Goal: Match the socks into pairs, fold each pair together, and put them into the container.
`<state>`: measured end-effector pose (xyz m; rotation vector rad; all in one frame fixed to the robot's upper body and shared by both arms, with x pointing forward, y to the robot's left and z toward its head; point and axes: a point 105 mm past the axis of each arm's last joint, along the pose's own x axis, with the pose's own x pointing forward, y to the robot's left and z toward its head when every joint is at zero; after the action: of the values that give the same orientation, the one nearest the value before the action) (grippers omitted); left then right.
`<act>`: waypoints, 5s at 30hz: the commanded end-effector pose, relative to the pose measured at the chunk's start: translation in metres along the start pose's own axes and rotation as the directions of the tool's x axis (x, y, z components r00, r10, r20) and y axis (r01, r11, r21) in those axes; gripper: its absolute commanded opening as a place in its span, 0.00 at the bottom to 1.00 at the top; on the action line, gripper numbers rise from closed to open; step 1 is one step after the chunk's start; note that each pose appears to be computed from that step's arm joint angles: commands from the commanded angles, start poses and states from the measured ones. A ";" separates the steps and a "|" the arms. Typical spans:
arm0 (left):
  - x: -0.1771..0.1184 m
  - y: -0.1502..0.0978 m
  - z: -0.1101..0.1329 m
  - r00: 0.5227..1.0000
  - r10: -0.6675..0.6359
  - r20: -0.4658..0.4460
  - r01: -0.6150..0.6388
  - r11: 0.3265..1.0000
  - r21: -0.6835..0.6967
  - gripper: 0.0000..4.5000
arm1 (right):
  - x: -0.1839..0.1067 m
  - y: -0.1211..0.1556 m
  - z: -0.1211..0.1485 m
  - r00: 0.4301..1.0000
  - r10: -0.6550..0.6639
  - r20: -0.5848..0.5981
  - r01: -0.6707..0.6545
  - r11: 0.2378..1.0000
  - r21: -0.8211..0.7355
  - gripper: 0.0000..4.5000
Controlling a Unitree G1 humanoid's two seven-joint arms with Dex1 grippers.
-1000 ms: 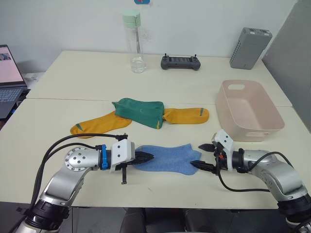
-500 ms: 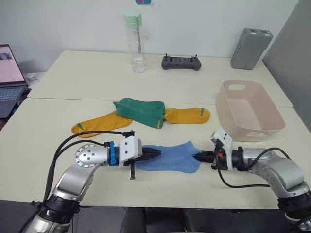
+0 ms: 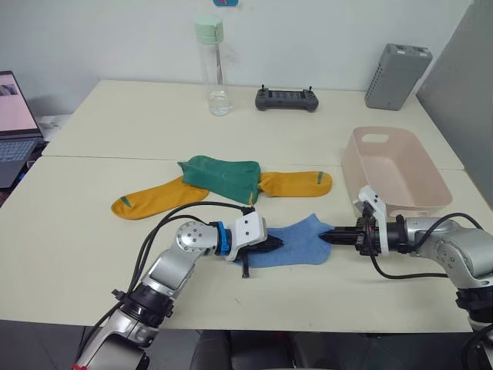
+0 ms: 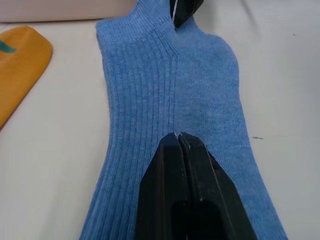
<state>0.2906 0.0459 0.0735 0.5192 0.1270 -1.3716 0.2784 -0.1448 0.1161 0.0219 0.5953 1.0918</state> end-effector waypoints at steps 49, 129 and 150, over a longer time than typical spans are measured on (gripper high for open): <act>-0.097 -0.018 -0.035 0.943 -0.045 -0.330 0.071 0.995 0.067 0.00 | 0.077 0.034 0.000 0.996 0.069 -0.055 -0.066 0.996 0.055 0.90; -0.035 0.071 0.152 0.915 0.219 0.340 -0.217 0.975 -0.043 1.00 | -0.131 -0.047 0.170 0.920 -0.383 0.085 0.266 0.450 -0.852 0.99; -0.147 -0.027 -0.029 0.663 0.743 -0.088 -0.721 0.603 -0.341 1.00 | 0.022 0.006 -0.001 0.790 -0.458 0.408 0.586 0.760 -0.281 0.99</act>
<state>0.2463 0.1853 0.0884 0.1343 0.1302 -0.5360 0.2833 -0.1228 0.0942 -0.2956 0.1219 0.6415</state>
